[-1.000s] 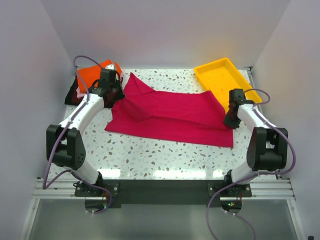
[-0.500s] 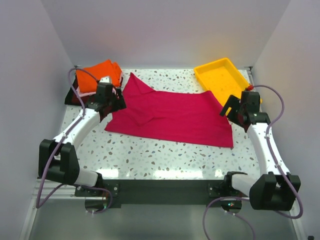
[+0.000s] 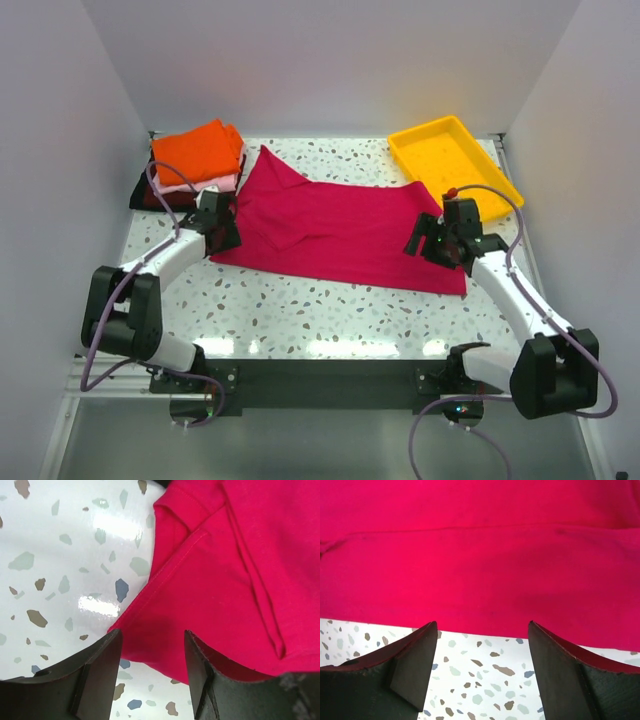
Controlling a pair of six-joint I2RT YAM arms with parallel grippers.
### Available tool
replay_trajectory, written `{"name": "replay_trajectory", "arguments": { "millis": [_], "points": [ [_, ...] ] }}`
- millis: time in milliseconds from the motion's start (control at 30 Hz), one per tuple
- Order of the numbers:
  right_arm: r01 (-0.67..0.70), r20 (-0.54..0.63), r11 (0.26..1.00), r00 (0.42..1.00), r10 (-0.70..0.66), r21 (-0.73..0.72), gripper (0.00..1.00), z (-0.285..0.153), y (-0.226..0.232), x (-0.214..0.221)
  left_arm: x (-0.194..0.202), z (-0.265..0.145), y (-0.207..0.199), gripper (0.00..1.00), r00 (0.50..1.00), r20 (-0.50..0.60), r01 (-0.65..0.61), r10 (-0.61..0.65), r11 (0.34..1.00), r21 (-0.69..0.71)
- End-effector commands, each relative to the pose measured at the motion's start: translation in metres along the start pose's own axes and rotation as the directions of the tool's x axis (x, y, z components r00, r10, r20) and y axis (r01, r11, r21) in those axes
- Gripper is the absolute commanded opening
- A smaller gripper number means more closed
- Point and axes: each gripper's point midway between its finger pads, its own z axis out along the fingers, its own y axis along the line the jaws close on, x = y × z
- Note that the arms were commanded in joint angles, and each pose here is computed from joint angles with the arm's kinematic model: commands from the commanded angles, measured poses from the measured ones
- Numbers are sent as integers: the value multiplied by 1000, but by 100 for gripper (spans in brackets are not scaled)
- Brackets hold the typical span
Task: Fold and stack the t-shirts
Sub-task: Fold the tshirt
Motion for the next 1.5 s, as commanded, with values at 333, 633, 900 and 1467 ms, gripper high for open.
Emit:
{"name": "replay_trajectory", "arguments": {
  "millis": [333, 633, 900, 1467],
  "points": [
    [25, -25, 999, 999, -25, -25, 75, 24, 17, 11, 21, 22, 17, 21, 999, 3, 43, -43, 997, -66],
    [39, -68, 999, 997, -40, -7, 74, 38, 16, 23, 18, 3, 23, 0, 994, 69, 82, -79, 996, -38],
    [80, -126, 997, 989, -79, 3, 74, 62, 28, 40, 20, -18, 27, 0, 986, 118, 117, -117, 993, 3],
    [122, -118, 992, 985, -123, -12, 75, 79, 66, 29, 67, -39, 54, 0, 975, 65, 217, -214, 975, -39]
  ]
}}
